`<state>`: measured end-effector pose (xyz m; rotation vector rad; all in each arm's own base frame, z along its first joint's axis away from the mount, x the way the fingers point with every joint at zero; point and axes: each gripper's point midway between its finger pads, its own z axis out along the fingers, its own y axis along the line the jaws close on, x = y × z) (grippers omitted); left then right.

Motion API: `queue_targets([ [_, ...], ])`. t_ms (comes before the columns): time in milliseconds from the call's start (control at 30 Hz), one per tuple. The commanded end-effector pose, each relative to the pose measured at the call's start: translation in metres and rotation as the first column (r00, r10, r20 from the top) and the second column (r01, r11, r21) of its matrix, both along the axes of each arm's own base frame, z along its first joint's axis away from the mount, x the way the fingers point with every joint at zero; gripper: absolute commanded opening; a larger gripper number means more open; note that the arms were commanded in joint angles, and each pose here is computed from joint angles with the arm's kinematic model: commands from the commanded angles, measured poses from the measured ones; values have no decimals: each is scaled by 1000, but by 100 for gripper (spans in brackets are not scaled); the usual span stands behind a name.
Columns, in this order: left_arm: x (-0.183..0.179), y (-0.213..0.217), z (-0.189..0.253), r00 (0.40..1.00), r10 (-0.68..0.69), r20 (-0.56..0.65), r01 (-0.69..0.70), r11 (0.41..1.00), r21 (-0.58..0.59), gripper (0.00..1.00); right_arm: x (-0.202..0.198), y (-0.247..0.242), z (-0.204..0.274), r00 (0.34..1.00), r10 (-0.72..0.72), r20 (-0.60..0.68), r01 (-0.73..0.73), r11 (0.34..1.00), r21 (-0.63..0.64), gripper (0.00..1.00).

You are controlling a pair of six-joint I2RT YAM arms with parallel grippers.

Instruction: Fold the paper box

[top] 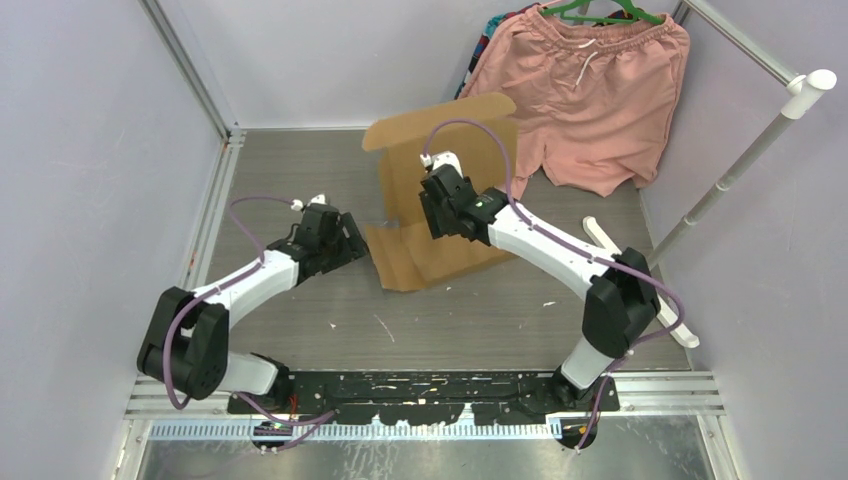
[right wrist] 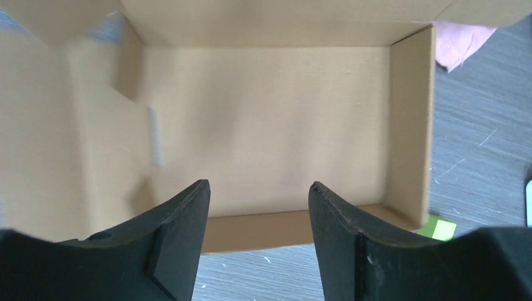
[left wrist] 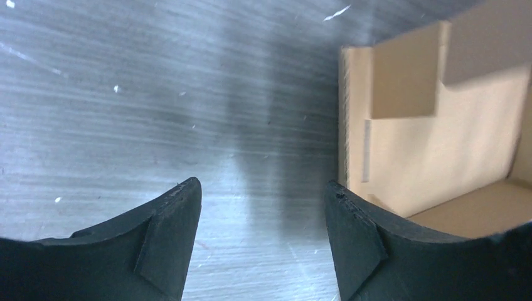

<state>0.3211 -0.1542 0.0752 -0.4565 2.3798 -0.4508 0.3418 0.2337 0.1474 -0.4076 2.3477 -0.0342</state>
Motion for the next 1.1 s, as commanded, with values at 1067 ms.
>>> queue_targets([
  [1067,-7,0,18,998,-50,39,55,989,-138,70,42,156,-22,975,179,133,-209,942,262,38],
])
